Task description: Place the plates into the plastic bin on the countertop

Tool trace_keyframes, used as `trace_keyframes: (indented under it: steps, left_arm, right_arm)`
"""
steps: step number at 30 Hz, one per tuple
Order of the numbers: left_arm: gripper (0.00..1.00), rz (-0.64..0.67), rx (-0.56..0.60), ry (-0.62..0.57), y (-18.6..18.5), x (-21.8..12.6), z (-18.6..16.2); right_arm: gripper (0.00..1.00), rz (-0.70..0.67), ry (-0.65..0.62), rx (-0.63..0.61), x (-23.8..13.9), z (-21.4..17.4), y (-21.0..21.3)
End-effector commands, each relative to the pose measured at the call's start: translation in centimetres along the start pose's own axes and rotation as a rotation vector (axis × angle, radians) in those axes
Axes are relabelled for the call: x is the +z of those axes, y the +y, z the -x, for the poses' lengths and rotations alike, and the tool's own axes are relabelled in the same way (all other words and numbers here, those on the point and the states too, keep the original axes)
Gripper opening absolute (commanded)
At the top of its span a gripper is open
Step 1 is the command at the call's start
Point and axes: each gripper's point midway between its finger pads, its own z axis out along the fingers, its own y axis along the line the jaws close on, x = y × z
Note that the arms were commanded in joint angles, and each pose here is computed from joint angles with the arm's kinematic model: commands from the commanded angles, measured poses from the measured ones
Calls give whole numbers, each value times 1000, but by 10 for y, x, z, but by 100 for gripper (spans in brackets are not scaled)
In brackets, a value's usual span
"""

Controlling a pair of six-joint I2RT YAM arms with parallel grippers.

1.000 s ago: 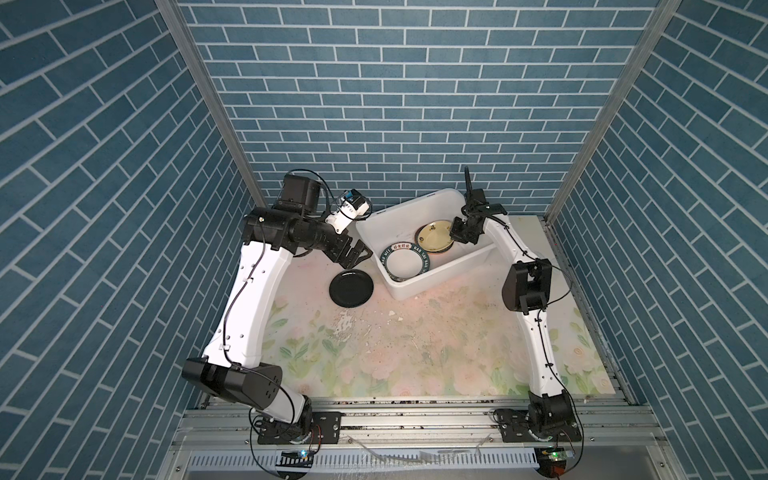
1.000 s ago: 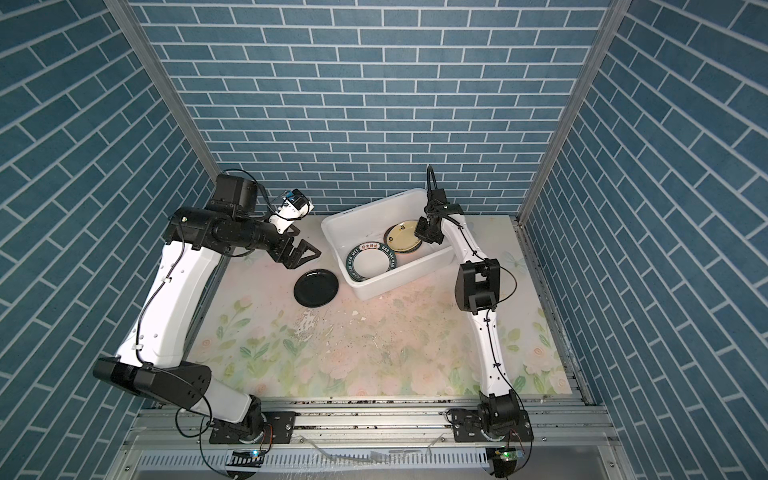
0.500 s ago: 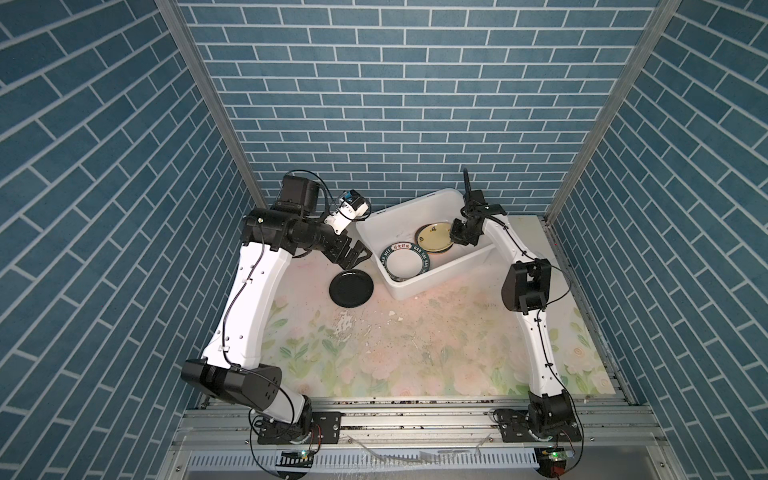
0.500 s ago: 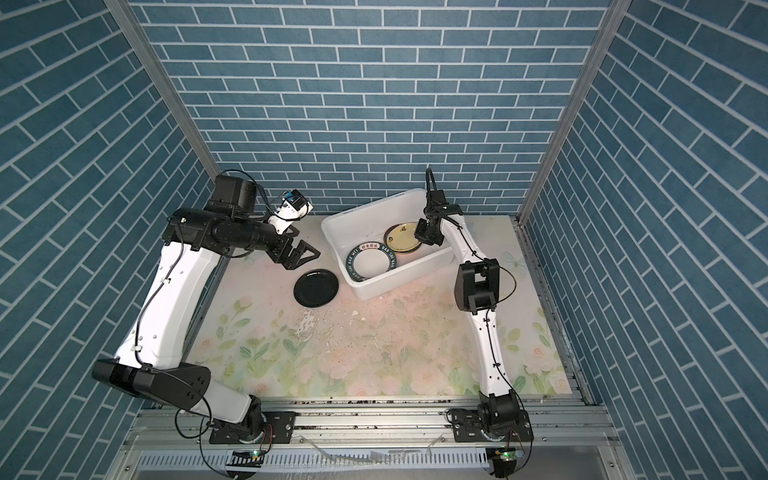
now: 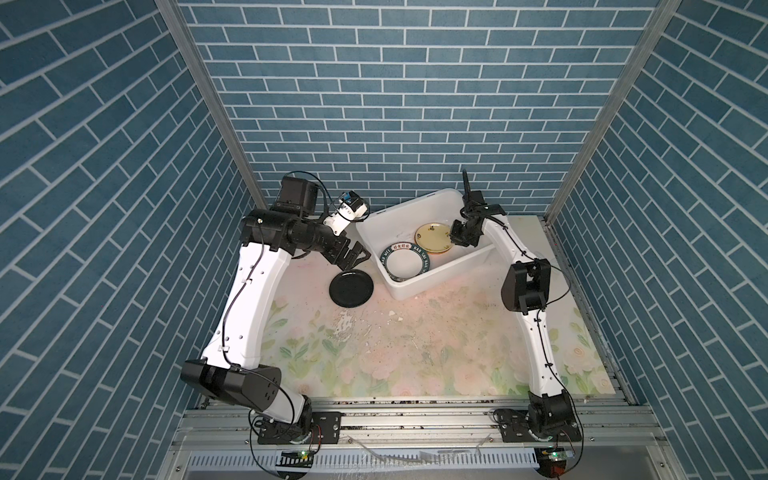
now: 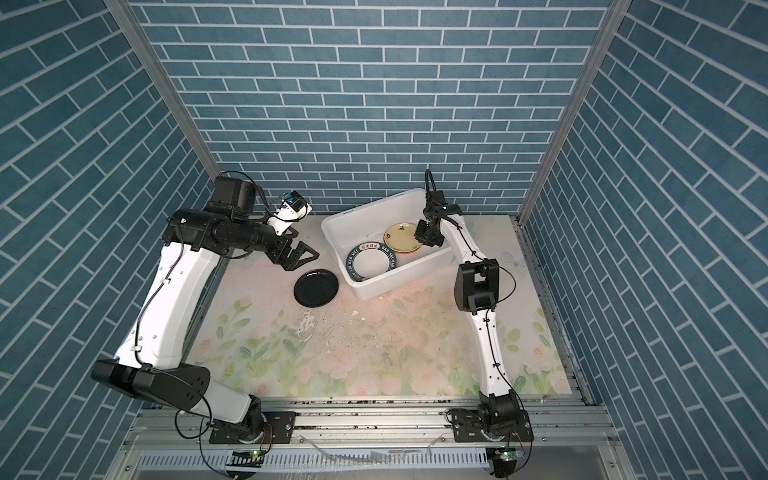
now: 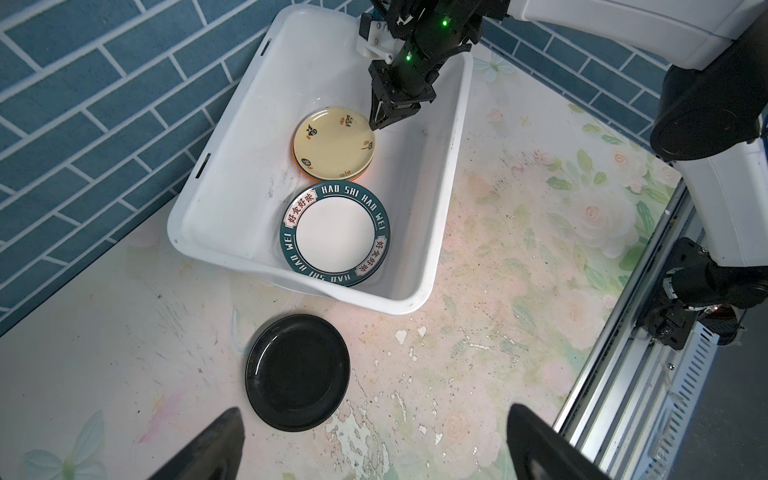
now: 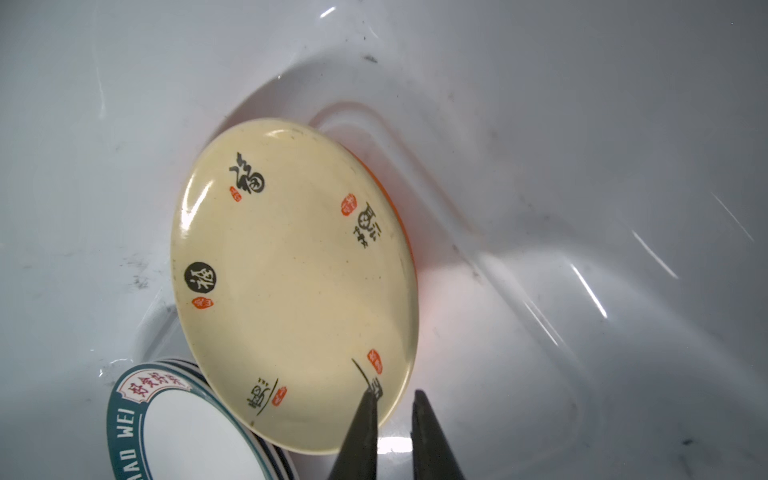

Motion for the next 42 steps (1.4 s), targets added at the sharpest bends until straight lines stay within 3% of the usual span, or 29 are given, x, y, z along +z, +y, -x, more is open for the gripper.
trace_keyframes:
  steps: [1, 5, 8, 18, 22, 31, 42]
  left_arm:
    - [100, -6, 3, -11, -3, -6, -1]
    - [100, -3, -15, -4, 0, -4, -5]
    - [100, -8, -102, -7, 10, 2, -13]
    - [100, -80, -634, -76, 84, 15, -55]
    - [98, -62, -784, -48, 113, 31, -83]
    - [94, -77, -929, 105, 144, 84, -150]
    - [94, -43, -1052, 288, 159, 126, -208]
  right_arm:
    - [18, -35, 0, 20, 1, 1, -9]
    - [18, -29, -19, 14, -6, 6, -6]
    - [18, -7, -54, -5, -19, 13, 3]
    - [17, 106, -236, -84, -108, 46, 43]
    - [17, 141, -279, -111, -145, 44, 53]
    - [16, 359, -279, -219, -231, 3, 86]
    - [12, 498, -233, -195, -265, -49, 86]
